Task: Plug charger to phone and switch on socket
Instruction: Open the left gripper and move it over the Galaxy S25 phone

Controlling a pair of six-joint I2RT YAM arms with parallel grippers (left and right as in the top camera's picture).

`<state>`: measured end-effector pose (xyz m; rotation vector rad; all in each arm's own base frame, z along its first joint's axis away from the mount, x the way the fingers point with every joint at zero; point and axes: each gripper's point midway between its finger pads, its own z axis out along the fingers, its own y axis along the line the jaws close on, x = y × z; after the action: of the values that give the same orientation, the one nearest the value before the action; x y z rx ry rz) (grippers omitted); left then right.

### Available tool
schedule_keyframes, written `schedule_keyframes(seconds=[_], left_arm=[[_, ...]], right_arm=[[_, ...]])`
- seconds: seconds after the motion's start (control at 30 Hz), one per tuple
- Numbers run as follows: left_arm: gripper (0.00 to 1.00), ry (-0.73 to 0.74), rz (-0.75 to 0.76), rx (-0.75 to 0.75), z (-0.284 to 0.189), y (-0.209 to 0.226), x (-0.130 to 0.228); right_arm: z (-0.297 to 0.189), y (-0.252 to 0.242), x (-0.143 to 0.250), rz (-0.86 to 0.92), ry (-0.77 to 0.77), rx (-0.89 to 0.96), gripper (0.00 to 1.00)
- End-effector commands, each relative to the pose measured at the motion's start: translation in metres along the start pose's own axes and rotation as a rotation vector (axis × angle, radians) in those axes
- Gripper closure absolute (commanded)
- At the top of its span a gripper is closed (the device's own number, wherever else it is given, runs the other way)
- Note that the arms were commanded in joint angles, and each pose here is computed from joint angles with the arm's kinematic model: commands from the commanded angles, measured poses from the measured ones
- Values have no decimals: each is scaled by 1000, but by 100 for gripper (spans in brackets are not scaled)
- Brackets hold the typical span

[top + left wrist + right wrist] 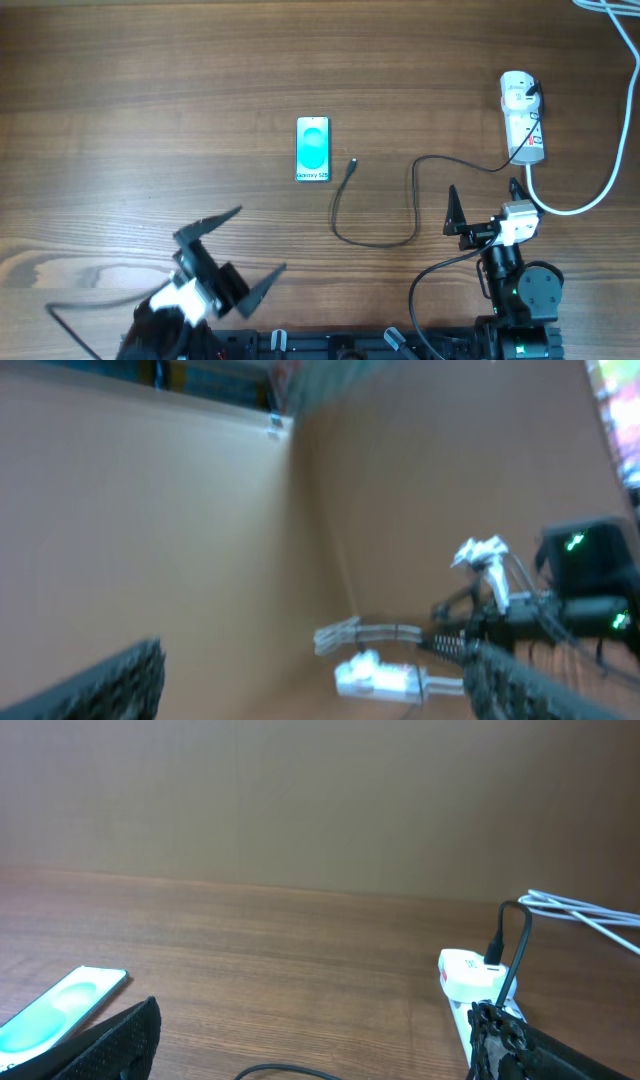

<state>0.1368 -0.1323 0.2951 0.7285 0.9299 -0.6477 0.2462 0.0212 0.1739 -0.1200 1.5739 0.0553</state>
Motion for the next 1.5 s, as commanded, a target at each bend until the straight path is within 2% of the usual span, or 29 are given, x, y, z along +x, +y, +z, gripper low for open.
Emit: schedule_keyframes(seconds=[0.0, 0.07, 0.2, 0.23, 0.37, 0.53, 0.7, 0.83, 1.03, 1.07, 1.1, 1.17, 1.3, 1.4, 1.47], left_arm=[[0, -102, -55, -25, 0, 1, -32], [0, -82, -112, -61, 4, 10, -37], [0, 104, -366, -140, 7, 25, -6], [0, 116, -381, -137, 7, 24, -4], [0, 103, -415, -130, 8, 22, -8], [0, 80, -343, -103, 9, 19, -17], [0, 21, -335, -246, 9, 46, -34], [0, 184, -525, -345, 22, 75, -22], [0, 592, -839, -370, 52, 109, 13], [0, 652, -879, -369, 56, 112, 19], [0, 724, -988, -345, 67, 115, 27], [0, 736, -1064, -249, 82, 114, 29], [0, 705, -1148, -104, 107, 116, 37], [1, 788, -1145, -194, 109, 111, 63], [0, 876, -1094, -317, 109, 107, 87]], right_arm=[[0, -3, -1, 17, -6, 17, 0], [0, -3, -1, 17, -6, 17, 0], [0, -3, -1, 17, -5, 17, 0], [0, -3, -1, 17, -6, 17, 0], [0, -3, -1, 17, -6, 17, 0], [0, -3, -1, 17, -5, 17, 0], [0, -3, -1, 16, -6, 17, 0], [0, -3, -1, 17, -6, 17, 0], [0, -3, -1, 16, -6, 17, 0], [0, -3, -1, 17, -6, 17, 0], [0, -3, -1, 16, -6, 17, 0], [0, -3, -1, 17, -6, 17, 0], [0, -3, -1, 17, -6, 17, 0], [0, -3, -1, 16, -6, 17, 0], [0, -3, -1, 17, -6, 17, 0]])
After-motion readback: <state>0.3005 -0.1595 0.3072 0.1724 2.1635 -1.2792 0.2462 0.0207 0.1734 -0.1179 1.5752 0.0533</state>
